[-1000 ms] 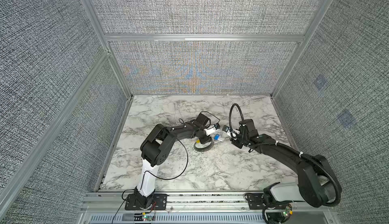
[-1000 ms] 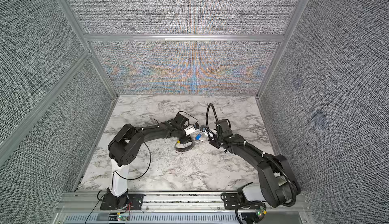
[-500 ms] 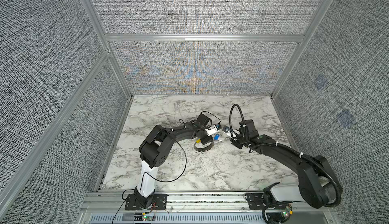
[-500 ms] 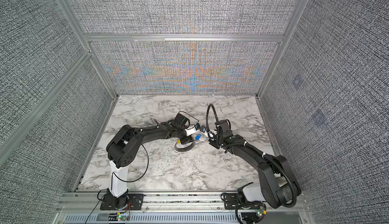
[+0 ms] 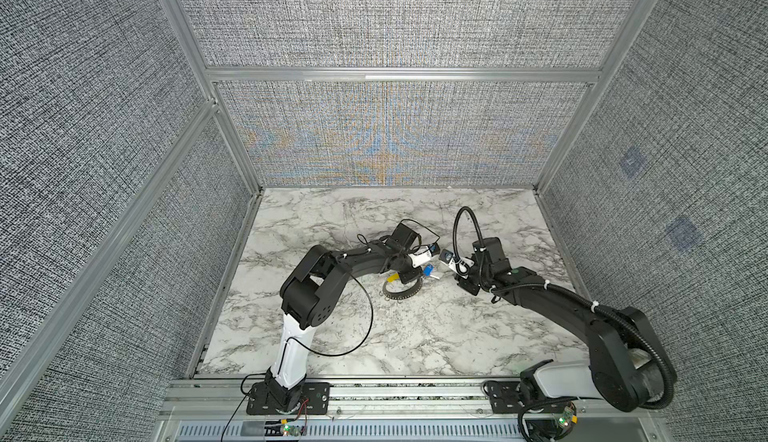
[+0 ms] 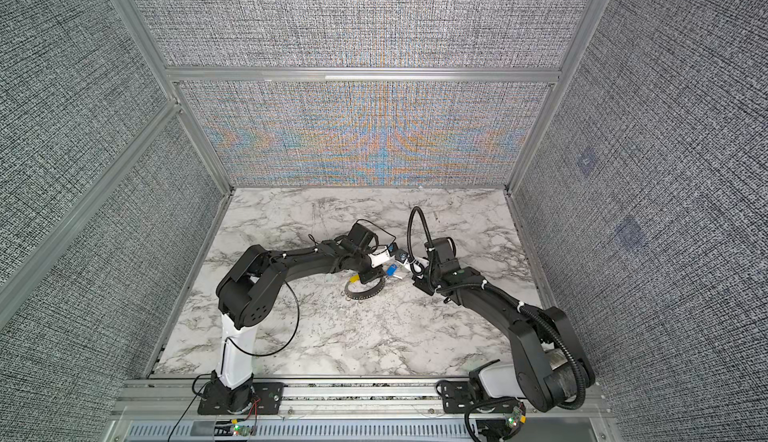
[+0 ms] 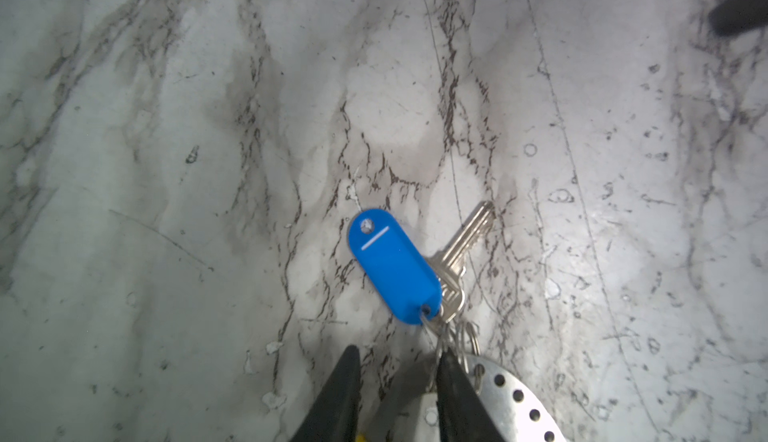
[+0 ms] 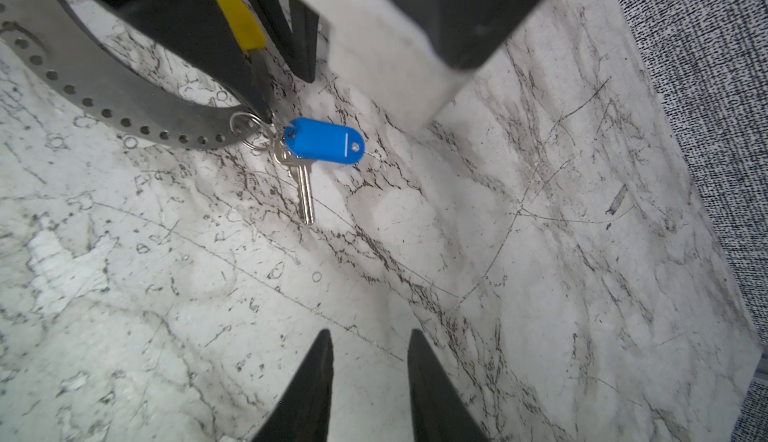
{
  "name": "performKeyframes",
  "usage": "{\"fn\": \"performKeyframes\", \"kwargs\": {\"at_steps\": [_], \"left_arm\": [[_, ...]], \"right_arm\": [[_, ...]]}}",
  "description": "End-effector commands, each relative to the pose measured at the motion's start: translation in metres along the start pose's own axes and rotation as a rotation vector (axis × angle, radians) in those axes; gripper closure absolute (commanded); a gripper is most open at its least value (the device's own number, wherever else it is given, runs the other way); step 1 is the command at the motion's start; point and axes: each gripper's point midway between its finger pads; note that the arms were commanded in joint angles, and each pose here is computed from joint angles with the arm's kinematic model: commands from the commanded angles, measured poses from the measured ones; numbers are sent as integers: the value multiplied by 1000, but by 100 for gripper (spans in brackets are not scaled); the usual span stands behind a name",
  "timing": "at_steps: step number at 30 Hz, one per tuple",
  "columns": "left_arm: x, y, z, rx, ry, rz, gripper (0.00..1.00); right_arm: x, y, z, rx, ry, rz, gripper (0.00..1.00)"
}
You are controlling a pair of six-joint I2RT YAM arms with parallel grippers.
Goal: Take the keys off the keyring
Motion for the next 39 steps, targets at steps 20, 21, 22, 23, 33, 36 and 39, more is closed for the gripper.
{"fn": "performKeyframes", "kwargs": {"at_steps": [20, 21, 22, 23, 33, 36, 39], "left_arm": [[-20, -11, -19, 51, 80, -53, 100], [-23, -12, -19, 52, 77, -57, 100], [-25, -13, -20, 52, 76, -61, 100], [-29, -15, -20, 54, 74, -69, 100], [-72, -37, -26, 92, 66, -158, 100], [-91, -49, -28, 106, 61, -209, 100], [-112, -62, -30, 104, 57, -261, 100]], "right_arm": [[-8, -6, -2, 6, 17, -42, 70], [-9, -7, -3, 9, 21, -47, 70], [-10, -7, -3, 16, 25, -53, 69], [-12, -9, -3, 19, 27, -62, 70], [-27, -23, 5, 57, -20, -136, 70], [-33, -31, 13, 47, -56, -177, 69], [-42, -43, 19, 50, -95, -225, 69]]}}
Point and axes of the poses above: each gripper's point midway between its finger pads, its own x axis out along the fingers, its own z axis along the line the jaws close on, y = z × x, and after that the axes turned 7 degrees about x, right-handed
